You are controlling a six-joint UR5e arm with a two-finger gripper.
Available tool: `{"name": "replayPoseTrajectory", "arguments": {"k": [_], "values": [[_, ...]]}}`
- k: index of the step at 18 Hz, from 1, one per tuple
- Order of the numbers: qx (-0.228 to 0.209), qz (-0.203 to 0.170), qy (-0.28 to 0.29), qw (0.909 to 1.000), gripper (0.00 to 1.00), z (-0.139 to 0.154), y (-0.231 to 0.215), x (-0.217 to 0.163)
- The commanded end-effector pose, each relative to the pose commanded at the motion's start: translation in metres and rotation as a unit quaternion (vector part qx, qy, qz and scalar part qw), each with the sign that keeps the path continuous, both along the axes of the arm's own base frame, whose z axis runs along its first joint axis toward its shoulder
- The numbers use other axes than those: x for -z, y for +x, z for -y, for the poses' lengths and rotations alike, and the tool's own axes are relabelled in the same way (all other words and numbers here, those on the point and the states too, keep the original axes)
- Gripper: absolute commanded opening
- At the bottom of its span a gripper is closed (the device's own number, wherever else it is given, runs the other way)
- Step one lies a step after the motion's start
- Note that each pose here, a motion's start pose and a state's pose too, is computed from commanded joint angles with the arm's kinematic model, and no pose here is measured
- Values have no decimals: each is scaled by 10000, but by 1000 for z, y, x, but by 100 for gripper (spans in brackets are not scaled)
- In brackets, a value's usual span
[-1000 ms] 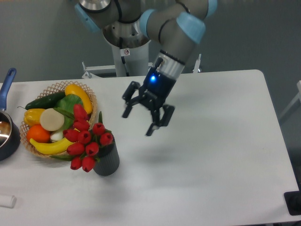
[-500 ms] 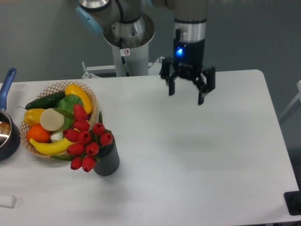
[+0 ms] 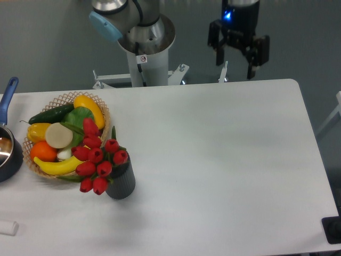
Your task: Insert the flowers into the vase
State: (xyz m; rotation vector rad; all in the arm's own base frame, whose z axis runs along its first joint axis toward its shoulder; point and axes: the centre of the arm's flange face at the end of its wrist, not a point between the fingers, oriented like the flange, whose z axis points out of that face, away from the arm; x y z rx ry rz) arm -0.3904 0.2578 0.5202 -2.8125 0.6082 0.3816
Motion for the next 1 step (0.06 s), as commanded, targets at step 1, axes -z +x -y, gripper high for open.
{"name": "replayPoseTrajectory", "arguments": {"k": [1], "values": [[-26,18,41,10000,100,2,-2,1]]}}
